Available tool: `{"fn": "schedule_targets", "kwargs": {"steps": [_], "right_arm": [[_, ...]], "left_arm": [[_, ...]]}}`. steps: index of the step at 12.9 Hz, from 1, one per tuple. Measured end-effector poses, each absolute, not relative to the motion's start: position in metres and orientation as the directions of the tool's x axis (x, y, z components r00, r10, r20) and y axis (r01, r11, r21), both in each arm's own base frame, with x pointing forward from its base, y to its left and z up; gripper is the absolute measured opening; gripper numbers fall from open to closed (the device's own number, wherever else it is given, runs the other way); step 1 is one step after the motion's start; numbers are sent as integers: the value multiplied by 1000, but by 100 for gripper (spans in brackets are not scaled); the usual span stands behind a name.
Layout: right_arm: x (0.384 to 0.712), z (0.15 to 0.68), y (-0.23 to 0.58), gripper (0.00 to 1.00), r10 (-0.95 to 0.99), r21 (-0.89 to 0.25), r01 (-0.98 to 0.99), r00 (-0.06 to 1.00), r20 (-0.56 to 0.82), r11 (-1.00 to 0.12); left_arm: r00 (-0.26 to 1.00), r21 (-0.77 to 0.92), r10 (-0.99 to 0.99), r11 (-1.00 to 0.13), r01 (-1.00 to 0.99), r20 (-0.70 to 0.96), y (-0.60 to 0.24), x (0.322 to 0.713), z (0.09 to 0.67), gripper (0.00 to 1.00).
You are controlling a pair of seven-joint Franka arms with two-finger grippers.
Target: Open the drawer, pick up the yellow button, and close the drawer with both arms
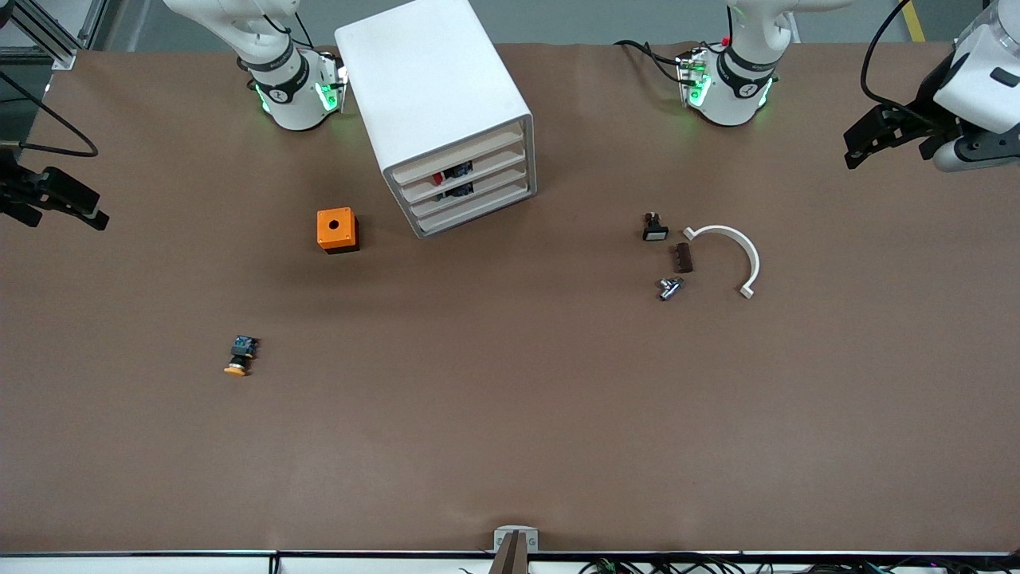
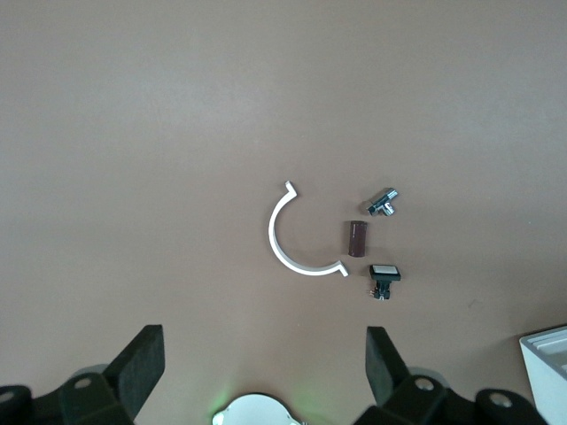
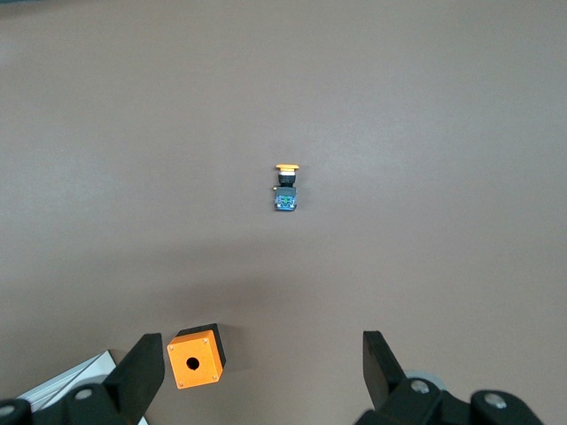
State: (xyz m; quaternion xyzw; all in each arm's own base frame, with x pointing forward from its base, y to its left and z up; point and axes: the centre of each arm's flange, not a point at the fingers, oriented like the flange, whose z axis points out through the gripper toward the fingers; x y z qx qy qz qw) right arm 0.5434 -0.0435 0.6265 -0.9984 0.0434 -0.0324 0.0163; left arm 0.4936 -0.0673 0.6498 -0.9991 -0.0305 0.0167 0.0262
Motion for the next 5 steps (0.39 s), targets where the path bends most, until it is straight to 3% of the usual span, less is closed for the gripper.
{"fn": "schedule_targets", "kwargs": {"steps": [5], "right_arm": [[543,626,-47,99,-101,-36,-98,993,63,-995]], "left_arm": [[999,-46,26,-999,25,-18,-66,495,651,100]]}}
